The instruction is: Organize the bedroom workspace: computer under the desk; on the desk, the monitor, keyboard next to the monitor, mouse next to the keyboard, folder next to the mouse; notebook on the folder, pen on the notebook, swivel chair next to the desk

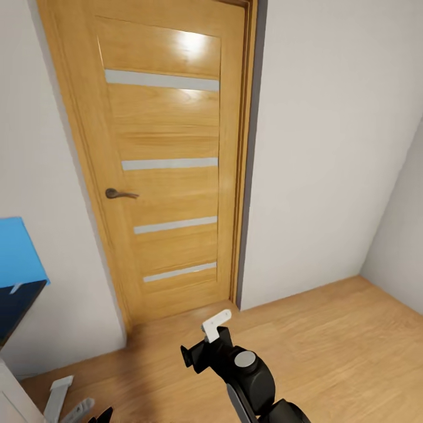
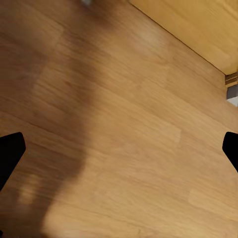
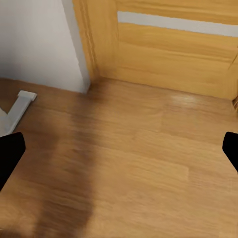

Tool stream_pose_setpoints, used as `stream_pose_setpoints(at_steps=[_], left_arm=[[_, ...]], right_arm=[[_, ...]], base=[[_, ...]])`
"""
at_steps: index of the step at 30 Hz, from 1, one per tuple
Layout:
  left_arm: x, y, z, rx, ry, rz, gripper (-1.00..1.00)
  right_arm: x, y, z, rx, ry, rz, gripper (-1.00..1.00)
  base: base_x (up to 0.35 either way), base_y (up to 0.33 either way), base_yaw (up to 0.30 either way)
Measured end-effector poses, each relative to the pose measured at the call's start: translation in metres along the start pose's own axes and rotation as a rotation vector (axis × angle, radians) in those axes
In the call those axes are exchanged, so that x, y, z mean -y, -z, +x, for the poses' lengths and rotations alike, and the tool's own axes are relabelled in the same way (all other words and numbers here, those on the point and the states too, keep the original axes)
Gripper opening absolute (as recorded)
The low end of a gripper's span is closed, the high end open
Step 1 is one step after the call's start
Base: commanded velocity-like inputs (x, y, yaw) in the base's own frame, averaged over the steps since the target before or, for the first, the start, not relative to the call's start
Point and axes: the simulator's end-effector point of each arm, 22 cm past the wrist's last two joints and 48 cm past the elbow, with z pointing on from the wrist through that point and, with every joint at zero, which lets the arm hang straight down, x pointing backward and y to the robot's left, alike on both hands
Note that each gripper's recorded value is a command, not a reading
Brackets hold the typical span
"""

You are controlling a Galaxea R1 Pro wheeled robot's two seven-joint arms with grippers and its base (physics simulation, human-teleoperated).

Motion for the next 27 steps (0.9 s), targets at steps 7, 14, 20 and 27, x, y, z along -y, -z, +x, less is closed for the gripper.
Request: stream_pose_setpoints(at_steps=[7, 14, 20, 27], left_arm=[[0.000, 0.000, 0.001, 0.000, 0.000, -0.002, 1.00], [0.000, 0.000, 0.001, 0.000, -0.002, -0.003, 1.00], [0.000, 0.000, 0.001, -0.001, -0.001, -0.002, 1.00], [-0.002, -0.001, 0.002, -0.006, -0.001, -0.006, 1.00]], right_arm=[[-0.003, 0.000, 0.001, -0.002, 0.000, -0.005, 1.00], [-0.004, -0.002, 0.003, -0.009, 0.001, -0.006, 1.00], [-0.010, -0.004, 0.008, -0.020, 0.012, -0.017, 1.00], [-0.034, -0.009, 0.022, -0.049, 0.055, -0.056, 1.00]], base=[[0.001, -0.145, 0.272], [0.000, -0.276, 0.274], [0.000, -0.223, 0.275], [0.000, -0.025, 0.271]])
